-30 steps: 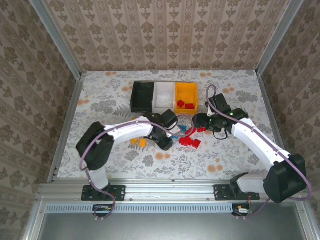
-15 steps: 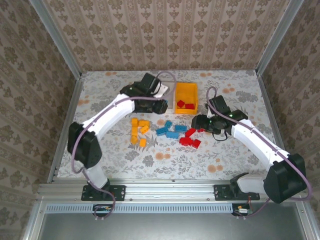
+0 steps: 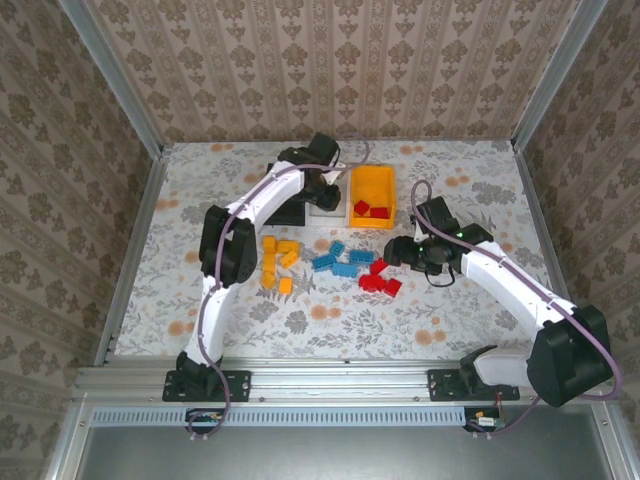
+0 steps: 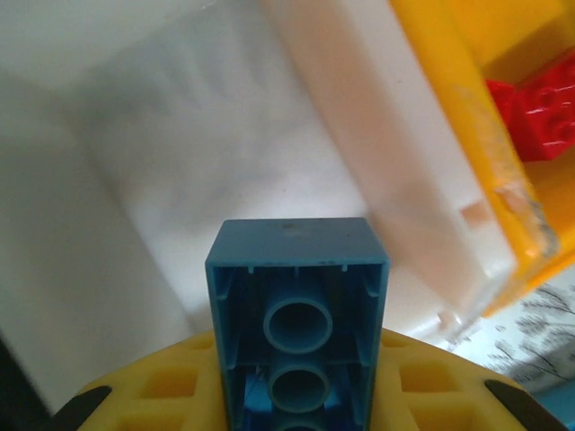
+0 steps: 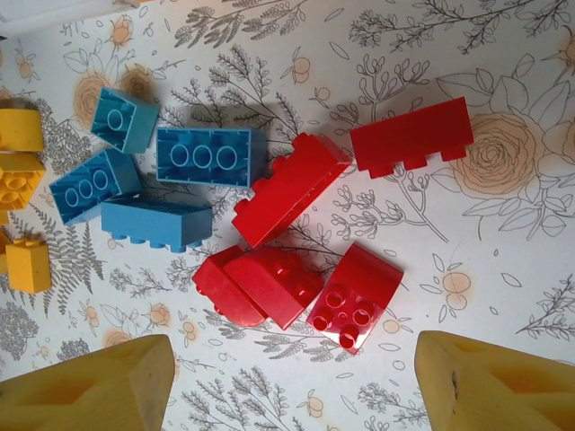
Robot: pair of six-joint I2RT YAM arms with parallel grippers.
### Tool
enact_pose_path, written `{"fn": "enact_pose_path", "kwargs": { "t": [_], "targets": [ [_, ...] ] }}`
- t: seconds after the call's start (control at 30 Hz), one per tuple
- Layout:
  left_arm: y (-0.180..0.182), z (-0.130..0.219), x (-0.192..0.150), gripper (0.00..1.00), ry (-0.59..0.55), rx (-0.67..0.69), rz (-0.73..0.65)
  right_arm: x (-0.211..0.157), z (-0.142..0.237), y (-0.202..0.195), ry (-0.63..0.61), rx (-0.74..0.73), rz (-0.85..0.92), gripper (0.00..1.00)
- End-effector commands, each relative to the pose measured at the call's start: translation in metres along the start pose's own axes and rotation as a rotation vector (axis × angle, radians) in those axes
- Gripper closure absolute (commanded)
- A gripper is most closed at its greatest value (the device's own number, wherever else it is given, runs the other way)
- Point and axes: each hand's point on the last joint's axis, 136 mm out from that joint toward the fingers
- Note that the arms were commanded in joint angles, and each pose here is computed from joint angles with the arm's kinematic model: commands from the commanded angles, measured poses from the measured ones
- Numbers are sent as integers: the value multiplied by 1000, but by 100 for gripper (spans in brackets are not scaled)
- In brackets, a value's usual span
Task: Sort the legos into containers by color
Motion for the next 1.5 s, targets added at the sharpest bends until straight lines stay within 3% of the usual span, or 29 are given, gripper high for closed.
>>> {"fn": "enact_pose_path", "kwargs": {
  "t": [0.0,0.2,0.4,0.57,0.73,0.83,0.93,1.1,1.27,1.47],
  "targets": [
    [6,-2,-4,83,44,20,-23,-14,3,-15,29,-52,17,27],
    [9,-14,-7,80,61,24,-16,-26,-5,-40,61,-154,6,27],
    [8,-6,-4,71,45,18,-15,-15,-6,-30,50,-134,-5,27],
    [6,5,0,53,28,10,-12,-11,-4,-19,44,-91,-18,27],
    [3,38,7,38,-42,12,4,-11,0,-15,30,-73,-19,27],
    [-2,69,3,35,-84,14,18,-11,1,-13,27,-66,-18,27],
    [-9,99,-22,34,-102,63,28,-12,-1,-8,28,-48,-16,27],
    [-22,123,-104,34,-56,75,143,-16,-9,-2,46,-28,-6,28],
    [-41,110,-191,36,37,94,239,-21,-18,9,71,-15,20,28],
    [-54,81,-245,37,109,102,279,-31,-22,16,87,-17,58,28]
  ]
}}
Point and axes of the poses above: each hand's point on the last joint's axis, 136 mm out from that joint toward the fingers, its own z axis back along the fingers, its own y axis along the line the jaws close on, x = y × z, and after that the axes turned 3 degrees about -z, right-handed
